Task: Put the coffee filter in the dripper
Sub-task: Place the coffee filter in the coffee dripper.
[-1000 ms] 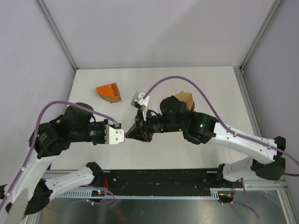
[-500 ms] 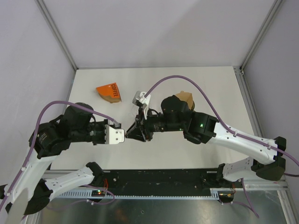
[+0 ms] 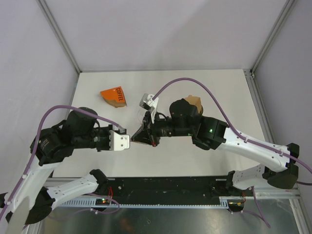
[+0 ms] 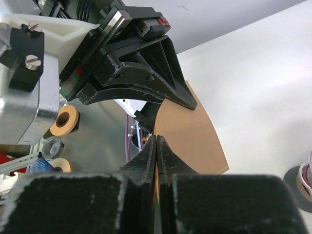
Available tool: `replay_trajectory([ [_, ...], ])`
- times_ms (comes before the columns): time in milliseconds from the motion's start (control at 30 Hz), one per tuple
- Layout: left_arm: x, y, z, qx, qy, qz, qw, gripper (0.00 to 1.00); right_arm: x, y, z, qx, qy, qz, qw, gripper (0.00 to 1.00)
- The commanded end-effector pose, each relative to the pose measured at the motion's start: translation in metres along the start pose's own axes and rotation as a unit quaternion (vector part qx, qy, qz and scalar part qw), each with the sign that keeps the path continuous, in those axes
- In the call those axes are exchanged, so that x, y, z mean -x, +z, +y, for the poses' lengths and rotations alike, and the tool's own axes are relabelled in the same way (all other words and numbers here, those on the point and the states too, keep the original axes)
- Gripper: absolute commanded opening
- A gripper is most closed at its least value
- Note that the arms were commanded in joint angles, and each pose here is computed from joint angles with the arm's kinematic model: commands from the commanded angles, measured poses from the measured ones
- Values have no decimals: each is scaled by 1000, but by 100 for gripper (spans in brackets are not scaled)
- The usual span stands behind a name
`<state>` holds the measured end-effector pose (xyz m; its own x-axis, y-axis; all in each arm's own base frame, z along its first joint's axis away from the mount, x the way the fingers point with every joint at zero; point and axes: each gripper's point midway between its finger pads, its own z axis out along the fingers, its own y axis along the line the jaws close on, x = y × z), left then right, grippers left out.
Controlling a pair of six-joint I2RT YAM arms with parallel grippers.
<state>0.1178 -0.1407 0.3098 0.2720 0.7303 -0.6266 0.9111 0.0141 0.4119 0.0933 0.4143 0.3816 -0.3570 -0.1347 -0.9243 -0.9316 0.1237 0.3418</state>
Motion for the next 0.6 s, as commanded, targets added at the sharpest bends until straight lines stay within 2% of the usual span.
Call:
replay_trajectory([
  [0, 1, -4, -5, -9, 6, -3, 1000, 0, 20, -10, 6, 4, -7, -35, 999, 1],
  [200, 1, -5, -1, -1, 10, 2, 1000, 0, 13, -5, 2, -6, 5, -28, 1000, 0],
  [300, 2, -5, 3, 4, 10, 5, 1000, 0, 8, 5, 13, 17, 4, -22, 1000, 0],
  [433, 10, -5, 1, -5, 8, -12, 1000, 0, 3, 14, 17, 23, -4, -12, 1000, 0],
  [500, 17, -8, -3, -14, 7, -30, 999, 14, 3, 13, 14, 16, -6, -12, 1000, 0],
  [533, 22, -10, -6, -20, 8, -44, 999, 26, 3, 11, 13, 13, -7, -14, 1000, 0],
  [567, 28, -13, -10, -26, 10, -61, 998, 33, 4, 10, 12, 9, -8, -16, 1000, 0],
])
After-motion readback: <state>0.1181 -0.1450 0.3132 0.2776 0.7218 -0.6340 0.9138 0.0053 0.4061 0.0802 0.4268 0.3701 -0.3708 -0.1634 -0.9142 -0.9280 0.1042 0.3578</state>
